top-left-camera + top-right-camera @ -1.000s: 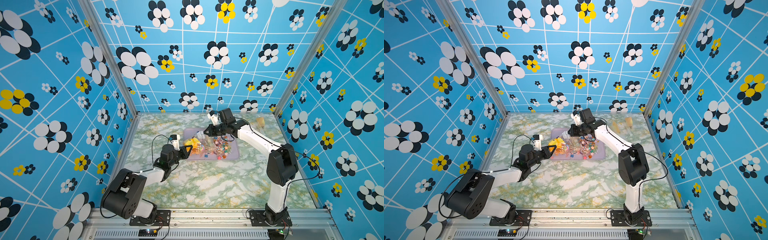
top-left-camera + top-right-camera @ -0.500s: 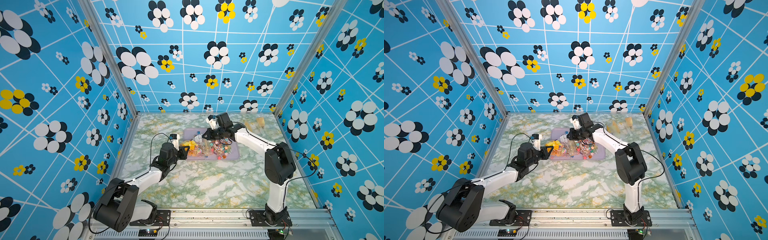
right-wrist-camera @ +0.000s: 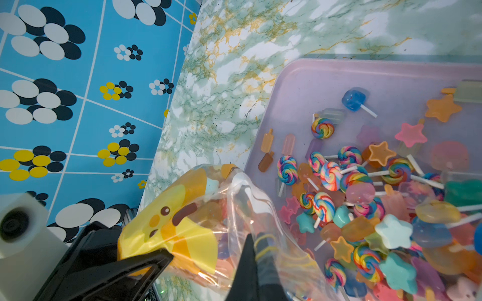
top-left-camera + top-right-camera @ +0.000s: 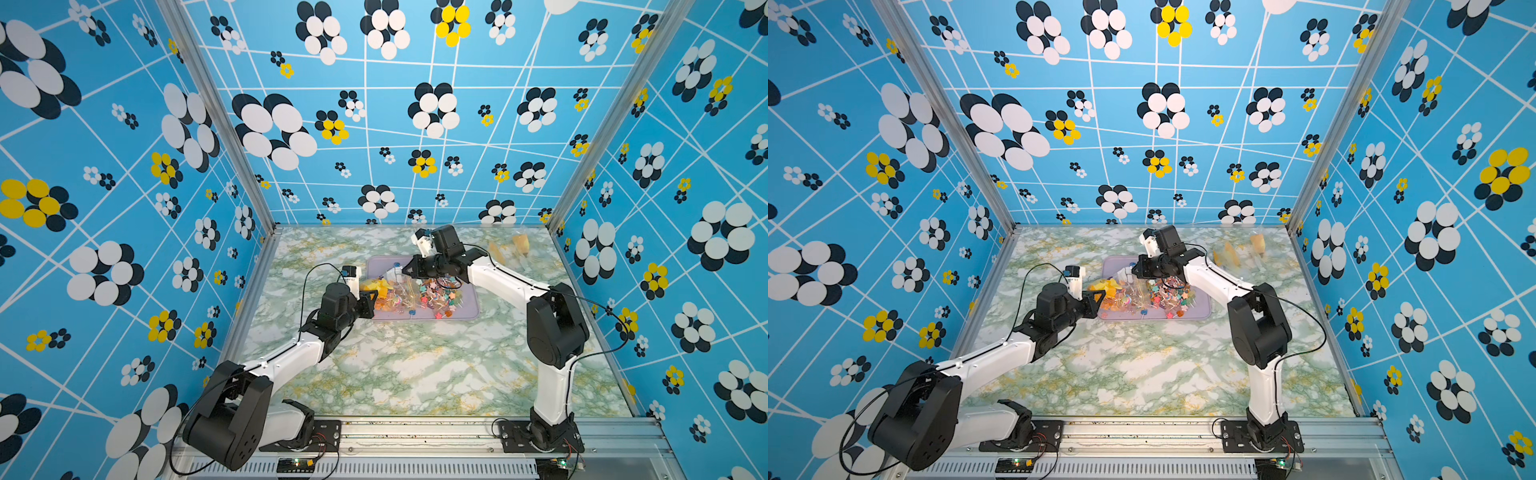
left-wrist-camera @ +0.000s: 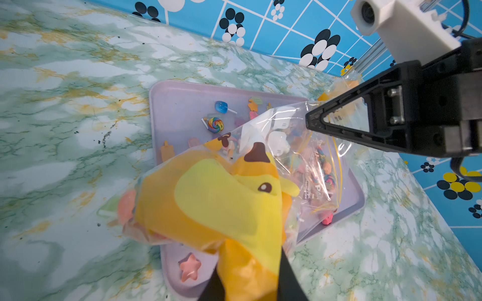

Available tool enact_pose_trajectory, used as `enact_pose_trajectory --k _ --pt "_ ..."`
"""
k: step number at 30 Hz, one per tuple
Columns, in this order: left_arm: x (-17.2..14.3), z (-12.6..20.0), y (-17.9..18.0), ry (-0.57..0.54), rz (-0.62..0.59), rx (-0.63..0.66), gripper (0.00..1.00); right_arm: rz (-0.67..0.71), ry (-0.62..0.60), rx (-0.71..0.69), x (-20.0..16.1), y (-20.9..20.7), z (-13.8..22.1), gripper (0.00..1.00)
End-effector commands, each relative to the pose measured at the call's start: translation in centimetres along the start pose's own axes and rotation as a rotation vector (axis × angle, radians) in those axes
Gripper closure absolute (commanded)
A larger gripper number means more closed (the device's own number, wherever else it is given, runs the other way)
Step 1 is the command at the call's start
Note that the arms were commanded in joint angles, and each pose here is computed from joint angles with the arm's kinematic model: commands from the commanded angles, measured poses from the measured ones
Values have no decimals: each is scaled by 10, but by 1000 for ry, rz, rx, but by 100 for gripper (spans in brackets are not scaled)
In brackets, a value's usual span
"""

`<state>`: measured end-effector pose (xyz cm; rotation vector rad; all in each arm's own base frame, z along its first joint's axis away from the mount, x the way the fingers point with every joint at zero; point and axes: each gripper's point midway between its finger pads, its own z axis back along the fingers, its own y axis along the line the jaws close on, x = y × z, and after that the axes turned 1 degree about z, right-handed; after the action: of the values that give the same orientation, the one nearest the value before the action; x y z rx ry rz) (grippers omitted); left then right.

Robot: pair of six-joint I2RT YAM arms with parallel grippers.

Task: Pour candies out of the ziploc bag
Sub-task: 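Pour the candies out of the ziploc bag onto the tray.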

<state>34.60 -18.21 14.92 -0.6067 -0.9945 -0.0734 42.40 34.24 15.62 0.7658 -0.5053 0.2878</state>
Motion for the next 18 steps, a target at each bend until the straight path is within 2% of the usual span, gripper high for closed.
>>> enact_pose_trajectory --k 1,18 --pt "57 13 -29 -172 -112 -23 100 11 -40 37 11 7 -3 100" --pt "73 22 -41 -204 -219 12 100 -5 -53 80 17 6 -15 100"
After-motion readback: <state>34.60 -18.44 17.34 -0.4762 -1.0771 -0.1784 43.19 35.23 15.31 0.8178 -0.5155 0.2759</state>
